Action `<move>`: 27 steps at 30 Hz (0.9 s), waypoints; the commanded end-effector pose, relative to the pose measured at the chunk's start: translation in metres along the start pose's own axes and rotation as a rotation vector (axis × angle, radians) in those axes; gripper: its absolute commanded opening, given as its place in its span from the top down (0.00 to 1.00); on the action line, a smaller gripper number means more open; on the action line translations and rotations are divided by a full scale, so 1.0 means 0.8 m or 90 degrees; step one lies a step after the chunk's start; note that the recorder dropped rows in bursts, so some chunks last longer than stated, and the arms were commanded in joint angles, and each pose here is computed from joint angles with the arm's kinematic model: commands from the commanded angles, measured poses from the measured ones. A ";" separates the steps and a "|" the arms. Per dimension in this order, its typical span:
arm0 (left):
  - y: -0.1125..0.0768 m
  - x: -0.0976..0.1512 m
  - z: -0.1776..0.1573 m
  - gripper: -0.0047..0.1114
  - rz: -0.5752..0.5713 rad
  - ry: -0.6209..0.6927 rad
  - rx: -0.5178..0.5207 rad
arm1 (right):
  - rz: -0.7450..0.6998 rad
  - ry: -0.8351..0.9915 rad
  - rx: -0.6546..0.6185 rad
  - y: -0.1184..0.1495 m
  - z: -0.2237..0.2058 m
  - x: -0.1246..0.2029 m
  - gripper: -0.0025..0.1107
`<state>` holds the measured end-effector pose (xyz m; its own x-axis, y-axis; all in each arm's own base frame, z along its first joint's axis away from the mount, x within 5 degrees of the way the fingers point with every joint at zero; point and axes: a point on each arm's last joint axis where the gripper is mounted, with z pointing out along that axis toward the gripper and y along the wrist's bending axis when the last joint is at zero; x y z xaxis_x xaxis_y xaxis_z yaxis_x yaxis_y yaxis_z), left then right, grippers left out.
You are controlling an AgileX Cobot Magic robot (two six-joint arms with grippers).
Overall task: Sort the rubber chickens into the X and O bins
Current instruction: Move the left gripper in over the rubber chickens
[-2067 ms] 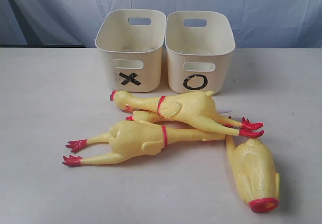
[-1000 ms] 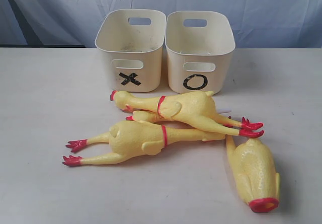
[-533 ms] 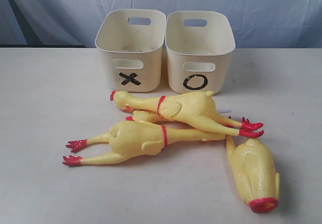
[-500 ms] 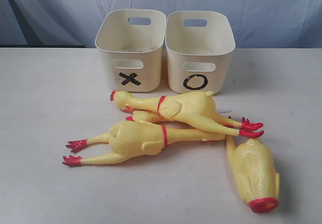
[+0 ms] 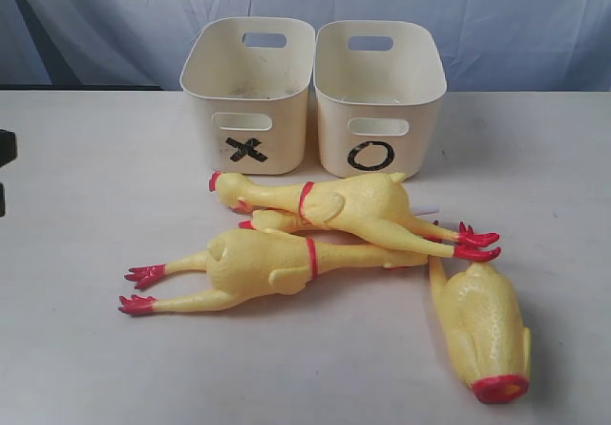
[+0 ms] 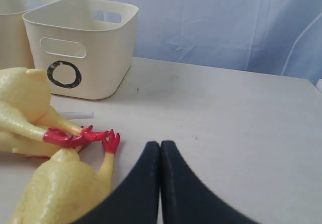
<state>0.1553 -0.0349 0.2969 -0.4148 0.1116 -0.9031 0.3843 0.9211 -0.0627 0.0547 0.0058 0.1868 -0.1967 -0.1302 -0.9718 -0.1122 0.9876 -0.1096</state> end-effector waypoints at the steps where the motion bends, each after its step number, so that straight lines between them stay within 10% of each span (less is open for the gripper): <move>1: 0.005 -0.005 0.030 0.96 -0.025 0.032 0.046 | -0.001 -0.010 0.005 -0.001 0.000 -0.001 0.99; 27: -0.039 -0.011 0.199 0.96 -0.063 0.079 0.293 | -0.001 -0.011 0.005 -0.001 0.000 -0.001 0.99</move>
<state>0.2639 -0.1150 0.2417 -0.5352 0.1328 -0.8342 0.6592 0.6832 -0.3142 0.0547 0.0058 0.1868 -0.1967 -0.1302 -0.9718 -0.1122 0.9876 -0.1096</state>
